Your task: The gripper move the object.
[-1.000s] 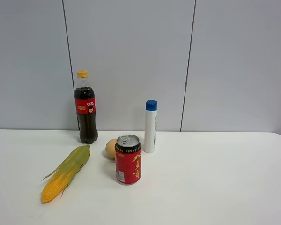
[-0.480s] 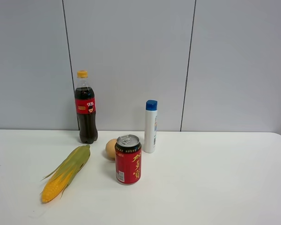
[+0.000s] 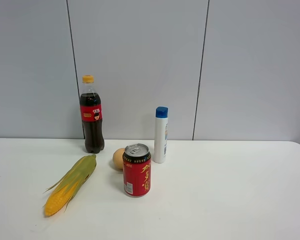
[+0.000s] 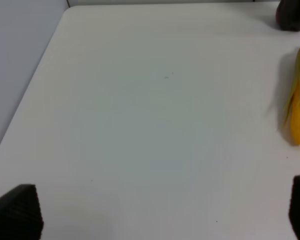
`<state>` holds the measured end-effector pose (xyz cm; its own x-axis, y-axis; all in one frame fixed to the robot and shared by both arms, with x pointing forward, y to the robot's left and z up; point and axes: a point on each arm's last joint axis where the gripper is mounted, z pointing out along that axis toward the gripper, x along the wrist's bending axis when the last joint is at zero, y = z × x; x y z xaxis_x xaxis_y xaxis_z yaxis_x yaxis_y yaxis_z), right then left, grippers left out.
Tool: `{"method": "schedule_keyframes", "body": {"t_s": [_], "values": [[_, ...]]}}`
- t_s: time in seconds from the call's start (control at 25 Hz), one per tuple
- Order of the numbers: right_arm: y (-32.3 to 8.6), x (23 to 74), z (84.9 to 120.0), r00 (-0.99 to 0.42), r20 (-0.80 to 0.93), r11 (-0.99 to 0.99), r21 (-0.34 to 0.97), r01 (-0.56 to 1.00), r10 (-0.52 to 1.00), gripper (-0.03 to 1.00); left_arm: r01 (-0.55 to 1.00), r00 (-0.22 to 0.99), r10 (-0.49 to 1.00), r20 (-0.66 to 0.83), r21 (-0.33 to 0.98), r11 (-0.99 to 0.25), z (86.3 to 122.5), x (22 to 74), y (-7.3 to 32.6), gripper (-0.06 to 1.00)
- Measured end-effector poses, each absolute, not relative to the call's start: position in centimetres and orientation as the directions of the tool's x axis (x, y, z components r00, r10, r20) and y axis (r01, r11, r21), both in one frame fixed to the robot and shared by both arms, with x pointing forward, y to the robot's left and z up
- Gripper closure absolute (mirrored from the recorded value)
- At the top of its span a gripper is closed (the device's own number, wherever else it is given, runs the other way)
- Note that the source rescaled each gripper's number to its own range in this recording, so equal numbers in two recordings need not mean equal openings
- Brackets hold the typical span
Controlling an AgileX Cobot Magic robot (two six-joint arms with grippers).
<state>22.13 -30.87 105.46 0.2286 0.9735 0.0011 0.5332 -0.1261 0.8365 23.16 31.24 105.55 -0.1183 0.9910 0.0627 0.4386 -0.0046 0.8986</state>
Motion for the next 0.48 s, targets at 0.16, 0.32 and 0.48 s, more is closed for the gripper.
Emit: {"method": "schedule_keyframes", "body": {"t_s": [0.16, 0.32, 0.48], "values": [[-31.0, 22.5, 106.1, 0.231, -0.013, -0.098, 0.881, 0.463, 0.973, -0.03, 0.439, -0.118, 0.991, 0.063, 0.899, -0.005, 105.5, 23.2, 31.2, -0.06], [-31.0, 22.9, 106.9, 0.220, -0.009, -0.078, 0.920, 0.385, 0.976, -0.03, 0.439, -0.118, 0.991, 0.063, 0.899, -0.005, 105.5, 23.2, 31.2, -0.06], [-31.0, 23.0, 107.0, 0.216, -0.006, -0.075, 0.928, 0.365, 0.976, -0.03, 0.439, -0.118, 0.991, 0.063, 0.899, -0.005, 105.5, 23.2, 31.2, -0.06]]}}
